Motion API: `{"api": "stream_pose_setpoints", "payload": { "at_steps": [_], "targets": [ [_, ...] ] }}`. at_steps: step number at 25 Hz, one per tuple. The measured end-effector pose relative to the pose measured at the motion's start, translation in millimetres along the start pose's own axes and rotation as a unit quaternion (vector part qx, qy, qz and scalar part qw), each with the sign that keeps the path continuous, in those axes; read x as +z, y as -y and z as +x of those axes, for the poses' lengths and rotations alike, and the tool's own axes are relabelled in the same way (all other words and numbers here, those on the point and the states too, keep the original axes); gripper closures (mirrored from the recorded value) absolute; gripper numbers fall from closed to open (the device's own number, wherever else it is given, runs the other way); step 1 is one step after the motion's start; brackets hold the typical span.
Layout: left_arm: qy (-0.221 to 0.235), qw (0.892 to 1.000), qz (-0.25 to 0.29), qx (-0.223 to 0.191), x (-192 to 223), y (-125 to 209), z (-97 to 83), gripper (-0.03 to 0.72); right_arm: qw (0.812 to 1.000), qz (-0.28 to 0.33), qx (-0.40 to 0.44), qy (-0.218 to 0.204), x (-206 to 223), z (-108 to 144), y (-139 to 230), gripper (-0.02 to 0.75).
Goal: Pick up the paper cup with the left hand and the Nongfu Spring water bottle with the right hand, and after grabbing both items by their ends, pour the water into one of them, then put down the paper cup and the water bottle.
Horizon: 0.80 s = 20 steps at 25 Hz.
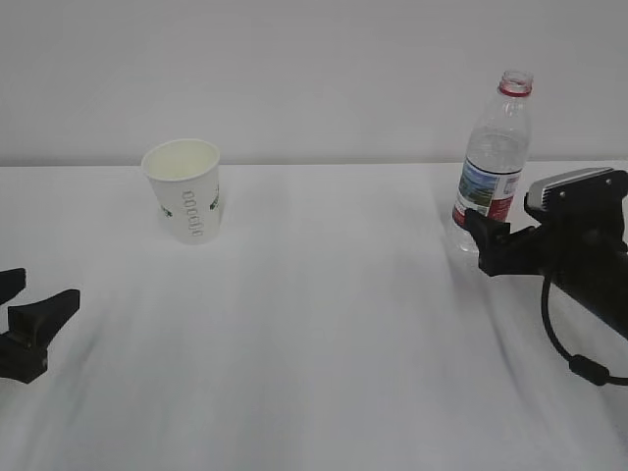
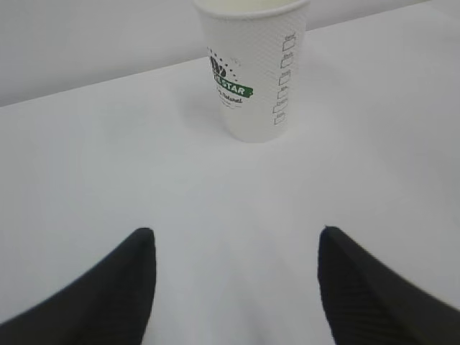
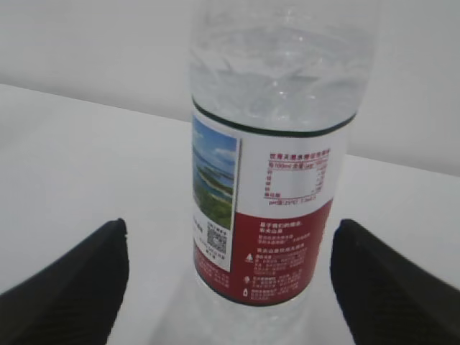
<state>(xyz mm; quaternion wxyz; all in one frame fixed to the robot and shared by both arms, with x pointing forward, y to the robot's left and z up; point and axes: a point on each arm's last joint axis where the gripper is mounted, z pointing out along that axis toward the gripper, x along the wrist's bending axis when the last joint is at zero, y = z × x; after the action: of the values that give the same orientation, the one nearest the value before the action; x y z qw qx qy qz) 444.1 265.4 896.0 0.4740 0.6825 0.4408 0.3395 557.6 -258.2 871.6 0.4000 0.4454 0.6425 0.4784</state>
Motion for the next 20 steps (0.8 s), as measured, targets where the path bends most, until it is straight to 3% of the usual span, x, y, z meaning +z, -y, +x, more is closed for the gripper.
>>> {"api": "stream_pose_setpoints", "payload": {
  "at_steps": [20],
  "targets": [
    [0.005,1.000,0.000,0.002,0.0,0.0,-0.8,0.172,0.999,-0.032,-0.011,0.007,64.7,-12.9,1.0,0.076]
  ]
}}
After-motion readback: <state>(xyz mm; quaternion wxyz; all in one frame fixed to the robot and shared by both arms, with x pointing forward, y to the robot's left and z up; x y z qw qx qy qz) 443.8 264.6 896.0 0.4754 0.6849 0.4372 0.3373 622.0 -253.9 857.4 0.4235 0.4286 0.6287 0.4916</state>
